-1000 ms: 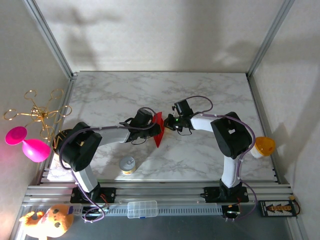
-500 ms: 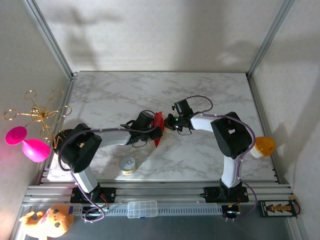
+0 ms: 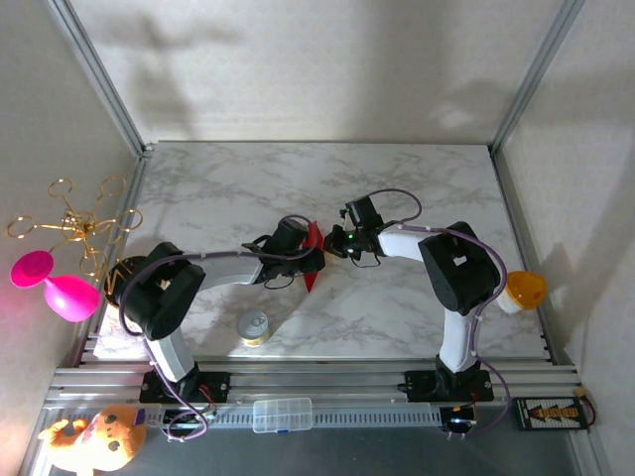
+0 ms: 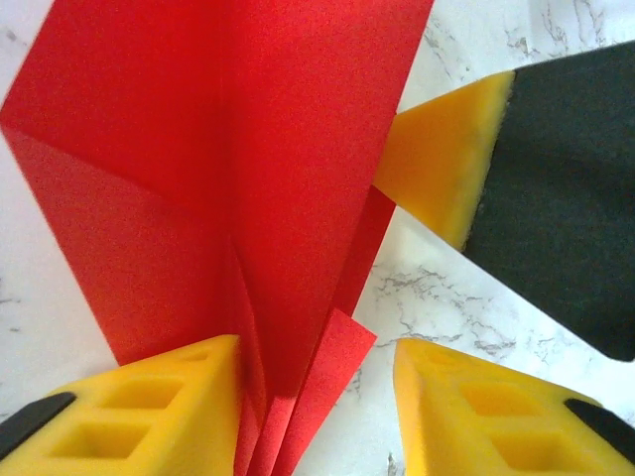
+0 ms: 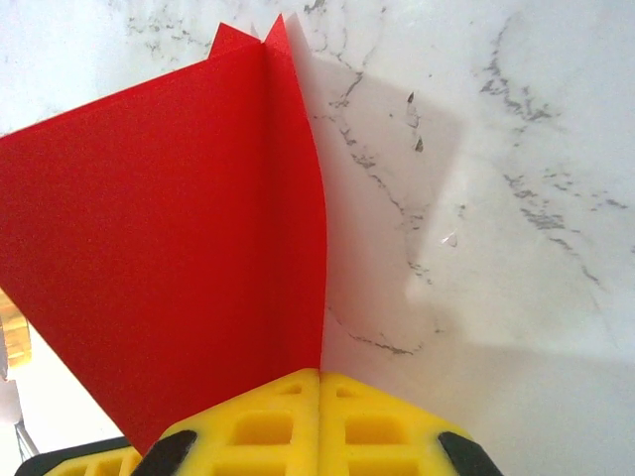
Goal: Fold a paper plane with a square sheet of paper (pick it up from the middle)
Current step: Move the paper plane to the top-center of the table.
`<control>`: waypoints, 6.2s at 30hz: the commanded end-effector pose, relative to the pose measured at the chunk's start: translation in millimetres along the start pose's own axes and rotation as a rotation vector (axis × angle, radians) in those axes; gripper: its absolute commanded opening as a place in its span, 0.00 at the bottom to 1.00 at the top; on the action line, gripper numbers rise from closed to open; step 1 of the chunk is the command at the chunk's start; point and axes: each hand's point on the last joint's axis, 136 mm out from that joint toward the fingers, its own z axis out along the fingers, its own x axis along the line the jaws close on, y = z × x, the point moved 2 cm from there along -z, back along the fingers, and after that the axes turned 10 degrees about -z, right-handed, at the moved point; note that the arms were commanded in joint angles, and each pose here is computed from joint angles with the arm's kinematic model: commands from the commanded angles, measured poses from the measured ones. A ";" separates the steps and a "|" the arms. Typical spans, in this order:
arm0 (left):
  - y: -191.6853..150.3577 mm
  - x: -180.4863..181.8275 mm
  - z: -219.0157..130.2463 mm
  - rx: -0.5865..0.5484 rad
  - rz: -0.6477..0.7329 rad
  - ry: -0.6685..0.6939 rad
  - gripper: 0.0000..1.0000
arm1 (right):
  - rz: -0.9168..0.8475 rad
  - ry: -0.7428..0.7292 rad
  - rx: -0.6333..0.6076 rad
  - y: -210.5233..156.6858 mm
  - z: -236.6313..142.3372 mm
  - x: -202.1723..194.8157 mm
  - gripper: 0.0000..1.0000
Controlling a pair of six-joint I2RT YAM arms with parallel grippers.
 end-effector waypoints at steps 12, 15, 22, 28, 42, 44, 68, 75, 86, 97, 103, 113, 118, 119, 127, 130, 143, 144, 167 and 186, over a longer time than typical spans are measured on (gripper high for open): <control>9.8 5.8 4.1 -0.044 0.067 0.109 0.45 | -0.027 0.052 -0.009 9.7 -13.2 20.6 0.05; 12.2 7.0 3.5 -0.056 0.072 0.129 0.44 | -0.026 0.050 -0.009 10.2 -13.1 20.0 0.05; 13.3 10.3 5.1 -0.058 0.065 0.156 0.31 | -0.027 0.047 -0.007 10.1 -12.9 19.4 0.05; 8.4 12.3 9.7 -0.030 0.068 0.170 0.25 | -0.026 0.044 -0.006 9.4 -12.2 18.6 0.05; 9.7 8.1 9.9 -0.026 0.074 0.186 0.34 | -0.025 0.047 -0.006 10.0 -10.7 18.6 0.05; 9.1 5.3 10.0 -0.018 0.076 0.174 0.37 | -0.025 0.047 -0.007 10.4 -10.6 18.5 0.05; 11.8 12.7 8.5 -0.031 0.100 0.224 0.27 | -0.026 0.042 -0.004 10.0 -9.6 17.3 0.05; 15.5 11.7 8.4 -0.054 0.073 0.225 0.20 | -0.025 0.041 -0.002 8.9 -9.4 16.3 0.05; 5.3 14.4 19.6 -0.001 0.052 0.214 0.18 | -0.017 0.049 -0.003 5.7 -10.5 15.9 0.14; 26.9 1.3 7.7 -0.076 0.051 0.205 0.04 | 0.017 -0.097 -0.236 31.4 -68.6 -9.9 0.56; 60.1 -11.5 2.1 -0.148 0.103 0.261 0.04 | 0.027 -0.268 -0.396 35.8 -117.2 -47.6 0.76; 110.4 -29.2 26.7 -0.231 0.190 0.416 0.09 | -0.014 -0.378 -0.496 32.0 -156.9 -66.6 0.91; 130.5 -30.3 39.2 -0.261 0.191 0.455 0.09 | -0.031 -0.373 -0.488 32.1 -157.0 -65.5 0.98; 133.5 -29.8 41.8 -0.261 0.188 0.458 0.09 | -0.035 -0.376 -0.483 31.8 -156.2 -66.0 0.99; 141.5 -20.2 66.3 -0.204 0.168 0.463 0.08 | -0.052 -0.373 -0.486 29.4 -157.3 -65.8 0.99; 141.8 -18.1 71.6 -0.193 0.171 0.466 0.10 | -0.051 -0.372 -0.484 28.5 -156.6 -66.4 0.99; 139.0 -12.1 88.0 -0.157 0.161 0.469 0.21 | -0.047 -0.346 -0.482 32.0 -156.4 -60.4 0.99; 139.1 -12.4 88.2 -0.158 0.161 0.468 0.22 | -0.046 -0.347 -0.480 31.8 -156.1 -61.0 0.99; 109.9 26.2 114.0 -0.066 0.262 0.576 0.37 | -0.027 -0.334 -0.435 26.4 -143.2 -65.8 0.99; 112.6 21.3 114.9 -0.083 0.218 0.561 0.40 | -0.023 -0.325 -0.424 26.8 -140.4 -65.4 0.99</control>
